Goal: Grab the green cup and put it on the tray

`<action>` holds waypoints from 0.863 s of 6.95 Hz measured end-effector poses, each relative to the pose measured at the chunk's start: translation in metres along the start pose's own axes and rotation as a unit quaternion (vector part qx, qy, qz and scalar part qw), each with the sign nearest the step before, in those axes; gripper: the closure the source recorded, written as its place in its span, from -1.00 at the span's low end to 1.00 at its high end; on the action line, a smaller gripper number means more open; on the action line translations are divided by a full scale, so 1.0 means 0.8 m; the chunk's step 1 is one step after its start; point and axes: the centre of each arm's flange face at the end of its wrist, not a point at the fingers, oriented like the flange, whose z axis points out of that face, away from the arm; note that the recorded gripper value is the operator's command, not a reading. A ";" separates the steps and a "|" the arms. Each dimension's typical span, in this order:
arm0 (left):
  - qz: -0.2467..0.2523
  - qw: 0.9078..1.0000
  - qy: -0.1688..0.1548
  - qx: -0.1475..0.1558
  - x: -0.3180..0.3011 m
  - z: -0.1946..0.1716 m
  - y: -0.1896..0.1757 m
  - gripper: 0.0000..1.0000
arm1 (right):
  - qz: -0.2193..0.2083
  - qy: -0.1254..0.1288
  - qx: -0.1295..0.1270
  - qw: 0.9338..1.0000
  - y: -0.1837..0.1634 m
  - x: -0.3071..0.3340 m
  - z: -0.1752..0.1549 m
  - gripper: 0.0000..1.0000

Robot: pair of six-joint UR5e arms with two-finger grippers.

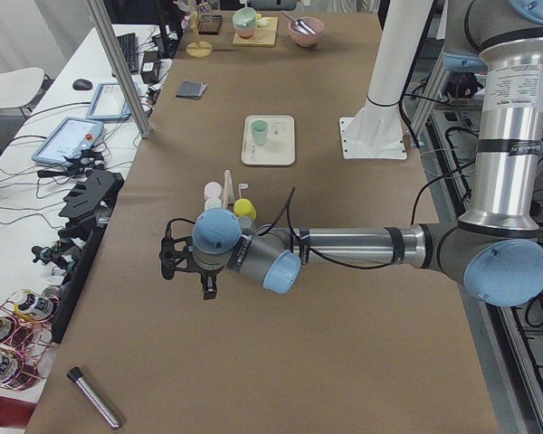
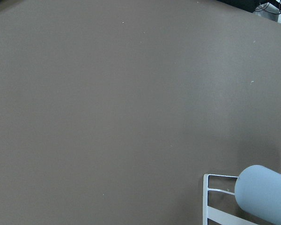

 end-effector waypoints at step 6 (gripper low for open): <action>-0.015 0.993 -0.110 -0.049 -0.006 0.012 0.004 -0.95 | 0.010 0.007 -0.004 1.000 0.007 0.007 0.002 -1.00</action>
